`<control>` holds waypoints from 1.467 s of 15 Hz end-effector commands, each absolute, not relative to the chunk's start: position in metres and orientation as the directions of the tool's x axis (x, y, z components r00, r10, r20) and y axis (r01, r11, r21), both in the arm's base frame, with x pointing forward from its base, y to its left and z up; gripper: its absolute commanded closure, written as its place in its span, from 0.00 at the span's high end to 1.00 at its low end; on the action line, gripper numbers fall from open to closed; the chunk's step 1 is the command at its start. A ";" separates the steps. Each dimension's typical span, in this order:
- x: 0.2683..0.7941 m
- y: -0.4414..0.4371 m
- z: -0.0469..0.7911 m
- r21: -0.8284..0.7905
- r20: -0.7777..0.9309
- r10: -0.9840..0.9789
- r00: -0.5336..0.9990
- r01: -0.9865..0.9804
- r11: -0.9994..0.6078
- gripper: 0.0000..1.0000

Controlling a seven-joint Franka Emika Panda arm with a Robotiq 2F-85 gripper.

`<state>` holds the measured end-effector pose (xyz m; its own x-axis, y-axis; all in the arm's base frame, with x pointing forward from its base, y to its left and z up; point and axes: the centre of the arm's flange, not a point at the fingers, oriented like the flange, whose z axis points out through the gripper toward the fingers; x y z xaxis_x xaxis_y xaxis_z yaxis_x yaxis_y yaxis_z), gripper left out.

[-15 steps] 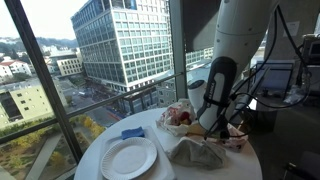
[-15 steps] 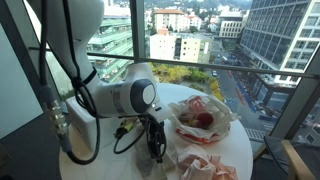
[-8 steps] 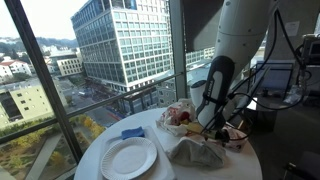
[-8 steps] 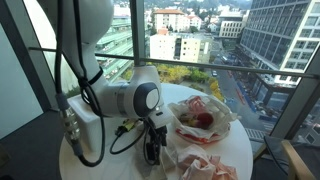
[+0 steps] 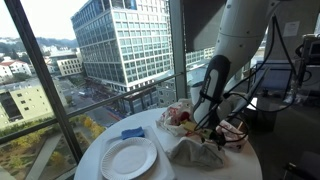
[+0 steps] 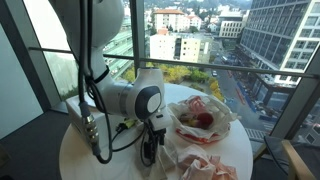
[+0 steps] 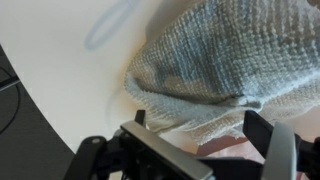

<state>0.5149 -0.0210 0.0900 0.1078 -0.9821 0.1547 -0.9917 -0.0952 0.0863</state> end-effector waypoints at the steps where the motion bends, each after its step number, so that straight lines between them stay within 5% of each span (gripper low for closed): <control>1: 0.515 -0.021 0.090 0.087 0.152 -0.982 0.108 -0.992 -0.095 1.00; 20: 0.516 -0.035 0.069 0.088 0.195 -0.976 -0.102 -0.989 0.121 1.00; 22: 0.520 -0.027 0.065 0.085 0.164 -0.981 -0.099 -0.990 0.114 0.90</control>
<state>0.5122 -0.0370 0.0668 -0.0779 -0.9757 0.2050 -0.9904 0.0993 0.0965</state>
